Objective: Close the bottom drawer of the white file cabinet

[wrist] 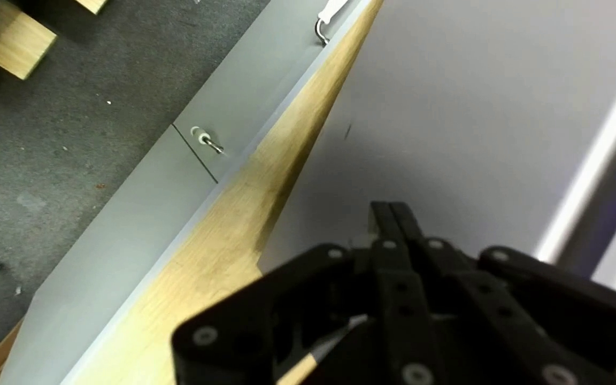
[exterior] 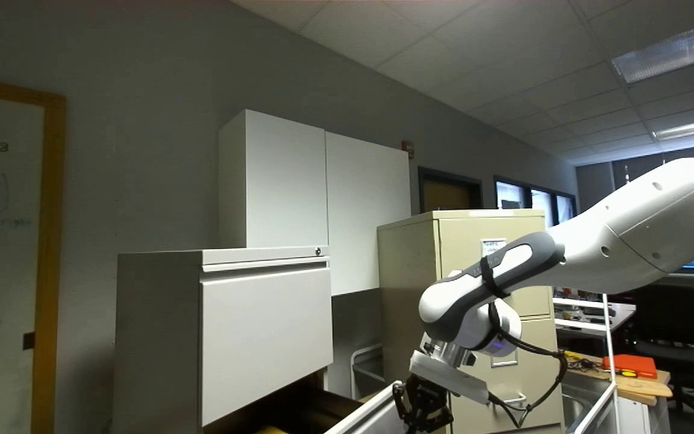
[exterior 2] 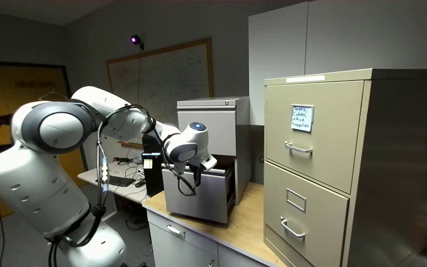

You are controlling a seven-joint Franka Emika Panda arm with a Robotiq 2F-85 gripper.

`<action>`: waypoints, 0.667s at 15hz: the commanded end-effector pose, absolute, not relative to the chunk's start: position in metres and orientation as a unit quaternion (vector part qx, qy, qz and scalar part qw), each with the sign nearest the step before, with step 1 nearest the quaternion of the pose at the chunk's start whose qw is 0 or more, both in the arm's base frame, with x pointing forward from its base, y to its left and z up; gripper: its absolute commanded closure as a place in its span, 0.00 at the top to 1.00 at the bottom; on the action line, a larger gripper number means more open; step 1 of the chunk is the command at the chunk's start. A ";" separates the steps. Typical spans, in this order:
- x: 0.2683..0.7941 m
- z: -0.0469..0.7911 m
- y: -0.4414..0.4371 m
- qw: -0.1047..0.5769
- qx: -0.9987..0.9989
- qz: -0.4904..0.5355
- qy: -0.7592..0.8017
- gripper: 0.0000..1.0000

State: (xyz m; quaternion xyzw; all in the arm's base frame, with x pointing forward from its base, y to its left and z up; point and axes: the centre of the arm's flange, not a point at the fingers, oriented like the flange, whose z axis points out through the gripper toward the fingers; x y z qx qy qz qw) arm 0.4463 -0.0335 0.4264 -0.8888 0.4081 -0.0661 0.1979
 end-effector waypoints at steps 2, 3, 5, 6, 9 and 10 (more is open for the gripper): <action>0.498 0.458 0.007 0.199 -0.906 -0.078 0.366 0.00; 0.510 0.460 0.018 0.201 -0.910 -0.078 0.354 0.00; 0.527 0.460 0.038 0.208 -0.917 -0.076 0.333 0.00; 0.534 0.459 0.047 0.208 -0.920 -0.074 0.324 0.00; 0.548 0.454 0.053 0.207 -0.925 -0.066 0.313 0.00; 0.555 0.454 0.052 0.208 -0.925 -0.070 0.310 0.00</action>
